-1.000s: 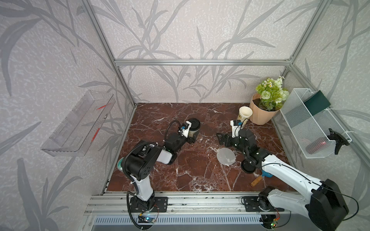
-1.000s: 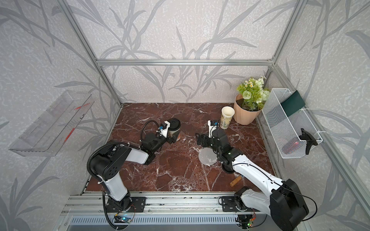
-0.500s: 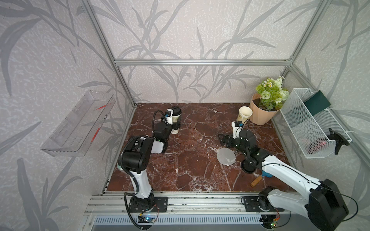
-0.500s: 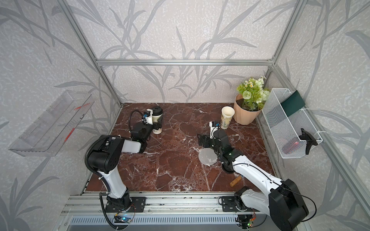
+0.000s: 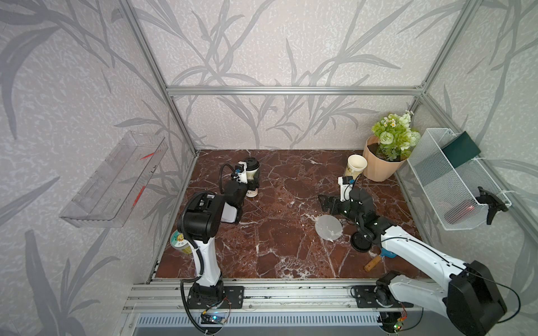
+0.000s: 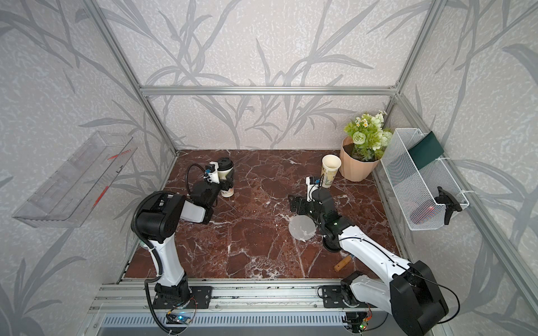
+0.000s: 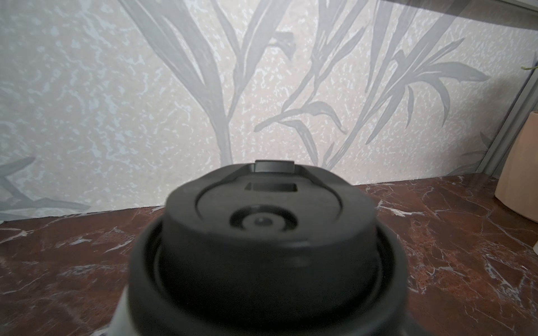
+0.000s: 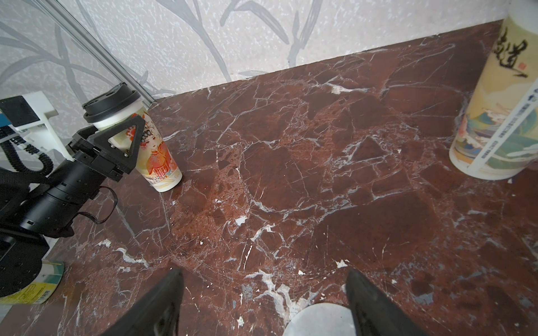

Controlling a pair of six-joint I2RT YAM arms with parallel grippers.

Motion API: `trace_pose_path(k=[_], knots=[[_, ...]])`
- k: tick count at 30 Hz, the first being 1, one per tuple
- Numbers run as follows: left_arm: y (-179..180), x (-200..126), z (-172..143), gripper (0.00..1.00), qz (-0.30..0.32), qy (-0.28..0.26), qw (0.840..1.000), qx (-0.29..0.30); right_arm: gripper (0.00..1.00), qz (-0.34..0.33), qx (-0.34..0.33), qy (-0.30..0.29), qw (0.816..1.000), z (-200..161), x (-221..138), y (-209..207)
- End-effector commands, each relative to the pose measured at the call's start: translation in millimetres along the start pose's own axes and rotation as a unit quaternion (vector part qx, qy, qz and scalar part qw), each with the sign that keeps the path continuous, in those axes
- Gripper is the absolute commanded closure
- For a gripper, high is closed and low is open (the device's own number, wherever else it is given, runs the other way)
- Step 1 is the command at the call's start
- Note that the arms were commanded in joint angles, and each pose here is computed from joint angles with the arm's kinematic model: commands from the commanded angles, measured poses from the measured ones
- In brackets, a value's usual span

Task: Put the leak-proof paper on the milk tea cups
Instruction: Move the cup to the center of the board.

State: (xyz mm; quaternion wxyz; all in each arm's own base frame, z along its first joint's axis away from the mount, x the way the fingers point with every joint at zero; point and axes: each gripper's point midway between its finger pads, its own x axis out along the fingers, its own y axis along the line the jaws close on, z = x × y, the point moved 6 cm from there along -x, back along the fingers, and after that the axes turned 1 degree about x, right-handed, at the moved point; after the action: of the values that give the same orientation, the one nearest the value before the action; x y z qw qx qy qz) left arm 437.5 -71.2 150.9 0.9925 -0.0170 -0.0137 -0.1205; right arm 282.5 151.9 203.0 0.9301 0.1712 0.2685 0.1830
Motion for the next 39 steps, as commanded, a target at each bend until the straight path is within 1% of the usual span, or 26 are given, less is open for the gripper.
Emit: trace_pose_path(k=[1, 5, 9, 12, 18, 21, 24, 34, 37, 39], knots=[[12, 7, 19, 0.19, 0.018, -0.045, 0.999, 0.015, 0.12, 0.004, -0.004, -0.001, 1.0, 0, 1, -1], [20, 13, 24, 0.19, 0.024, -0.056, 0.998, 0.009, 0.12, 0.005, -0.003, -0.002, 1.0, 2, 4, 0], [29, 21, 28, 0.19, 0.034, -0.066, 0.997, 0.02, 0.12, 0.01, -0.004, 0.0, 1.0, 2, 8, 1], [40, 31, 31, 0.19, 0.047, -0.075, 0.995, 0.04, 0.12, 0.011, -0.005, 0.004, 1.0, 2, 11, 2], [64, 46, 27, 0.18, 0.077, -0.081, 0.992, 0.067, 0.12, 0.014, -0.006, 0.004, 1.0, 2, 16, 2], [78, 50, 19, 0.17, 0.094, -0.077, 0.991, 0.061, 0.12, 0.013, -0.006, 0.005, 1.0, 2, 19, 1], [88, 53, 12, 0.18, 0.098, -0.073, 0.991, 0.052, 0.12, 0.015, -0.004, 0.007, 1.0, 1, 22, 0], [89, 48, -1, 0.18, 0.089, -0.056, 0.993, 0.052, 0.12, 0.021, 0.0, 0.007, 1.0, 0, 22, 0], [84, 47, -4, 0.13, 0.068, -0.051, 0.994, 0.069, 0.12, 0.022, -0.001, 0.006, 1.0, 0, 21, 1], [83, 45, -7, 0.11, 0.068, -0.047, 0.994, 0.066, 0.12, 0.021, -0.001, 0.005, 1.0, 0, 20, 0]])
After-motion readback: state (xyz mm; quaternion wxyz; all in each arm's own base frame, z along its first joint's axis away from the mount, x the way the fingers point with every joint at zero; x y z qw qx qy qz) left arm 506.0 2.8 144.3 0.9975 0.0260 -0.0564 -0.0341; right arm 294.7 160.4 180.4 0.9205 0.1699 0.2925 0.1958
